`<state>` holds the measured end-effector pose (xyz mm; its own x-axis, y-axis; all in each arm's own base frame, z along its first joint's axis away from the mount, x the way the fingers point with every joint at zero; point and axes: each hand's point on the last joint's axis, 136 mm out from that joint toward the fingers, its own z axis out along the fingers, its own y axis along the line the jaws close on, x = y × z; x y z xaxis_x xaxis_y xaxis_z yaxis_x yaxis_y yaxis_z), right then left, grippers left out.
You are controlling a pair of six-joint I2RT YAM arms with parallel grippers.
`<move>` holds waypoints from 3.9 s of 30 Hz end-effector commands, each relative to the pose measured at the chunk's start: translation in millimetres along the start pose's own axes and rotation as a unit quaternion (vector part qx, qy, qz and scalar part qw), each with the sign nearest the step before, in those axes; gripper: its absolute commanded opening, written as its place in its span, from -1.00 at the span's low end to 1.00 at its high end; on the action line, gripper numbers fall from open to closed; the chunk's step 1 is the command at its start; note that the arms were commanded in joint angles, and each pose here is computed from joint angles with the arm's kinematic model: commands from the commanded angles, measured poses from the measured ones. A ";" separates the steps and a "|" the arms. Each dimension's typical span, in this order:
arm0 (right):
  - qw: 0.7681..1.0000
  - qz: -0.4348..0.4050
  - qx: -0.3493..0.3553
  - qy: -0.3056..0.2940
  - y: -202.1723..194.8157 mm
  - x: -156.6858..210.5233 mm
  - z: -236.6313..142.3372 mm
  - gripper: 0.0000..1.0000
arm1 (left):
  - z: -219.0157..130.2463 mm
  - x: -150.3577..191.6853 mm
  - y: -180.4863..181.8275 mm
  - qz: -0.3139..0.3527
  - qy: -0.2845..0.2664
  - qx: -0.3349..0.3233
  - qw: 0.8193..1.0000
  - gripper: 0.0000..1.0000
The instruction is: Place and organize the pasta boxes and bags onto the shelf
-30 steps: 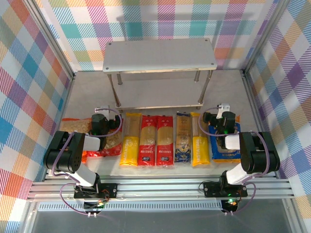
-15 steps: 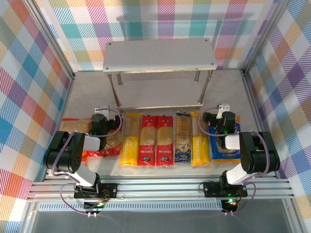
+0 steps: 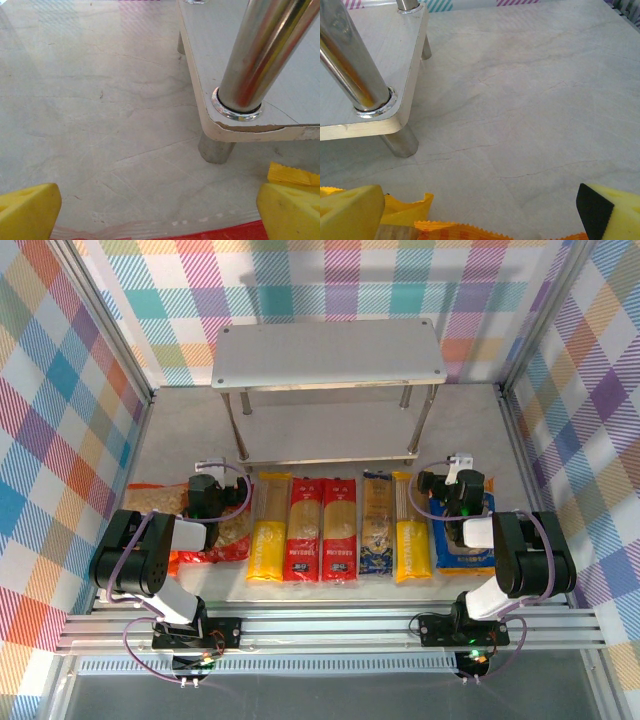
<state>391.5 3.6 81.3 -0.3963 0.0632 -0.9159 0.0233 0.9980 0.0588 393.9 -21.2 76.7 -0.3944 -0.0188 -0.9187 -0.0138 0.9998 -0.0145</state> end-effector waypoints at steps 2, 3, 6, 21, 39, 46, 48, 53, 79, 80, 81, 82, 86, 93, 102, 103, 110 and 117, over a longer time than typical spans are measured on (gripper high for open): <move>1.000 0.004 -0.009 -0.015 3.8 -11.0 1.1 0.98 | 3.8 -6.5 1.8 -0.008 -0.005 0.003 1.000 1.00; 1.000 0.004 -0.010 -0.015 4.3 -10.8 1.1 0.98 | 3.8 -6.5 1.5 -0.009 -0.004 0.003 1.000 1.00; 1.000 0.003 -0.012 -0.017 5.0 -11.7 0.7 0.39 | 4.6 -6.8 2.8 -0.015 -0.003 0.010 1.000 0.91; 0.974 0.099 0.016 0.203 37.2 -37.8 -75.1 0.10 | -64.0 -107.5 -73.7 -0.055 0.041 0.040 0.997 0.23; 0.906 0.078 0.028 0.415 79.5 75.3 -153.3 0.32 | -102.3 -48.9 -110.8 -0.083 0.123 0.079 0.986 0.36; 0.901 0.071 0.021 0.428 89.3 85.2 -144.2 0.46 | -97.9 -48.2 -118.8 -0.085 0.134 0.091 0.983 0.60; 0.898 0.065 0.030 0.434 86.8 89.2 -142.1 0.49 | -98.0 -49.1 -119.7 -0.087 0.133 0.094 0.983 0.60; 0.886 0.055 0.044 0.459 85.8 102.9 -136.5 0.62 | -98.1 -50.1 -119.3 -0.088 0.132 0.092 0.983 0.61; 0.859 0.041 0.048 0.508 88.7 130.7 -137.7 -0.09 | -97.7 -47.8 -110.1 -0.082 0.131 0.075 0.985 0.60; 0.860 0.041 0.048 0.506 88.4 128.9 -138.7 -0.19 | -98.2 -48.4 -109.4 -0.082 0.129 0.074 0.985 0.60; 0.860 0.039 0.048 0.506 87.7 127.6 -139.9 -0.27 | -98.8 -48.6 -109.1 -0.083 0.128 0.074 0.985 0.59; 0.861 0.038 0.048 0.505 87.5 125.8 -141.0 -0.35 | -99.1 -48.7 -108.3 -0.084 0.128 0.073 0.986 0.59; 0.866 0.032 0.050 0.497 84.9 116.1 -145.3 -0.71 | -100.6 -47.8 -106.2 -0.084 0.126 0.071 0.986 0.57; 0.884 0.019 0.040 0.466 82.2 88.6 -154.0 -1.00 | -101.5 -47.6 -104.0 -0.087 0.124 0.070 0.986 0.52; 0.908 0.008 -0.016 0.418 93.6 40.4 -171.7 -1.00 | -100.2 -44.9 -104.7 -0.090 0.125 0.070 0.986 0.51; 0.911 0.010 -0.023 0.411 95.9 34.9 -172.5 -1.00 | -100.1 -44.6 -104.7 -0.091 0.125 0.070 0.985 0.51; 0.932 -0.009 -0.062 0.358 117.9 -5.7 -149.3 -1.00 | -98.4 -44.3 -106.0 -0.093 0.125 0.073 0.985 0.51; 0.944 -0.060 -0.061 0.318 146.6 -44.2 -81.4 -1.00 | -97.8 -47.6 -110.1 -0.099 0.124 0.081 0.984 0.51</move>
<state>284.1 127.8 128.4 -0.9454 -0.0615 -0.3201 -0.0846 0.9947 0.0587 322.1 -131.5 159.1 -0.6203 -0.1704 -0.7657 0.0336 0.9695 -0.2429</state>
